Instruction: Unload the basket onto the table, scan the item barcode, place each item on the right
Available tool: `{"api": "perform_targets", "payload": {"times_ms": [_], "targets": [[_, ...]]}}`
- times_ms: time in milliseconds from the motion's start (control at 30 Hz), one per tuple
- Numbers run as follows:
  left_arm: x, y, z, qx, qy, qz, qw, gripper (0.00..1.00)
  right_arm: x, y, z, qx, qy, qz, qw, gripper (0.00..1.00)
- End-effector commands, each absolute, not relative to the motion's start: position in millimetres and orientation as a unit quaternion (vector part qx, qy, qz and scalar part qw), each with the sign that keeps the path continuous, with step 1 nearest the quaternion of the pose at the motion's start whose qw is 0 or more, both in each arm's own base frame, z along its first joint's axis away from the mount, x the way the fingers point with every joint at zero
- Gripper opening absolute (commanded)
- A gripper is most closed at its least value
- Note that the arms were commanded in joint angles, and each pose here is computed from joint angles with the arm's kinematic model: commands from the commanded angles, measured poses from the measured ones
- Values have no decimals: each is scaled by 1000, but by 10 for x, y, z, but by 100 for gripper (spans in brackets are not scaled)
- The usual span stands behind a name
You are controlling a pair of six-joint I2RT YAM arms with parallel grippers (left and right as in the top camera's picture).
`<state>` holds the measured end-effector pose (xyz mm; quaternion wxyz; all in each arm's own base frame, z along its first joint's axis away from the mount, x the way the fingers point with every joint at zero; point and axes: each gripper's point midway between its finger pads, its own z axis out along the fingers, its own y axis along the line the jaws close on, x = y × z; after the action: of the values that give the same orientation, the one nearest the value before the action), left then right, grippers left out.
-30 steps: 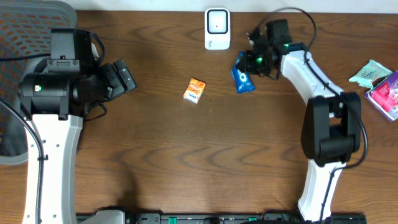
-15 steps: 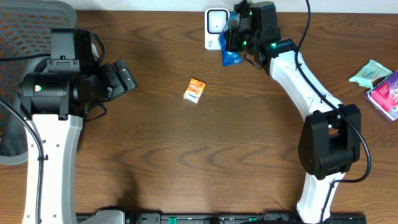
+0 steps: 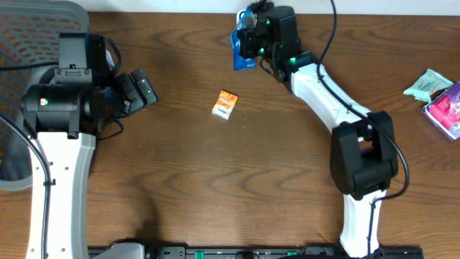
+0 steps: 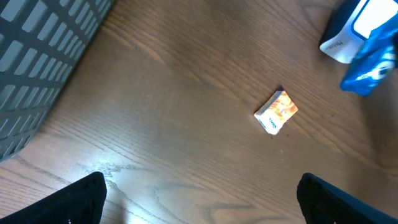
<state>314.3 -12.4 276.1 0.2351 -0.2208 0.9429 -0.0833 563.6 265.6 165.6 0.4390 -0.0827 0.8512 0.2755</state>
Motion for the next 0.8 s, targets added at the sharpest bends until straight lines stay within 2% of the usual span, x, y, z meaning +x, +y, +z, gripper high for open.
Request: {"api": "perform_targets", "payload": {"times_ms": [0, 200, 367, 533, 567, 767], "targets": [[3135, -100, 2762, -222, 943, -79, 236, 98, 5707, 2584, 1638, -71, 852, 276, 440, 1], [3135, -100, 2761, -222, 943, -79, 235, 98, 5788, 2320, 1637, -64, 860, 255, 438, 1], [3135, -100, 2762, -222, 943, -79, 236, 98, 5948, 1560, 1873, -6, 876, 223, 429, 1], [3135, -100, 2762, -222, 943, -79, 236, 98, 5952, 609, 2055, 64, 890, 182, 413, 1], [3135, -100, 2762, -222, 943, -79, 236, 98, 5906, 199, 2056, 100, 895, 160, 404, 1], [3135, -100, 2761, -222, 943, -79, 235, 98, 5505, -1107, 1753, 224, 910, 62, 343, 1]]}}
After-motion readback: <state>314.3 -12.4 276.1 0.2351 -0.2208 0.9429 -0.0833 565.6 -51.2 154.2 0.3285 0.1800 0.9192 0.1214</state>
